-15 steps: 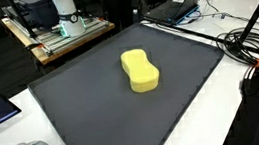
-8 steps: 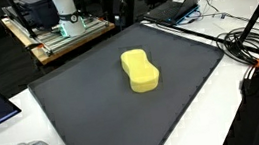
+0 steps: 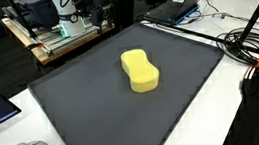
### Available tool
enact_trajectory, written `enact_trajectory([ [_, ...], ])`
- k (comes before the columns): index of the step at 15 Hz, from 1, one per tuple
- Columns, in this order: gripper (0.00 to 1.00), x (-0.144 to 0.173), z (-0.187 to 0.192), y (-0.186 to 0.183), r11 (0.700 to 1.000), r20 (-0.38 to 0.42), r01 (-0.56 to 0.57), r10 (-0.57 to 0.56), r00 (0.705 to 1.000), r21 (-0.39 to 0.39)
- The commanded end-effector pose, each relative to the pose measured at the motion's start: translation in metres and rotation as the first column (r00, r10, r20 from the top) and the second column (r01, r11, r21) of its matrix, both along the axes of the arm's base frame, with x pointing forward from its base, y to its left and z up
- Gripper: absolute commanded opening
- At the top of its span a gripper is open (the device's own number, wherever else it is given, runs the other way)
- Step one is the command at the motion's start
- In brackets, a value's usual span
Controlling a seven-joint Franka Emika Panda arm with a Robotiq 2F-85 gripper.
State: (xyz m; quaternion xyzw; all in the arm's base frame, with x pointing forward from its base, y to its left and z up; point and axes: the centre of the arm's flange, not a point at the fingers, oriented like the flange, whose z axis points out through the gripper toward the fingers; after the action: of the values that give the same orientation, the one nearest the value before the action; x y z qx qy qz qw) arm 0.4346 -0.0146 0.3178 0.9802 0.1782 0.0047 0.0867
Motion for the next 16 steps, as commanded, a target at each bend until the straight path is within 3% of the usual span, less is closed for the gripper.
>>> enact_trajectory([
  [1,1.0,0.014,0.024,-0.043,0.987,-0.055,0.099,-0.093,0.994,0.125],
  [5,1.0,0.037,0.044,-0.089,0.937,-0.102,0.269,-0.252,0.962,0.221],
  [10,1.0,0.073,0.064,-0.135,0.902,-0.083,0.39,-0.382,0.921,0.182],
  [16,1.0,0.131,0.081,-0.166,0.898,-0.093,0.413,-0.404,0.91,0.148],
])
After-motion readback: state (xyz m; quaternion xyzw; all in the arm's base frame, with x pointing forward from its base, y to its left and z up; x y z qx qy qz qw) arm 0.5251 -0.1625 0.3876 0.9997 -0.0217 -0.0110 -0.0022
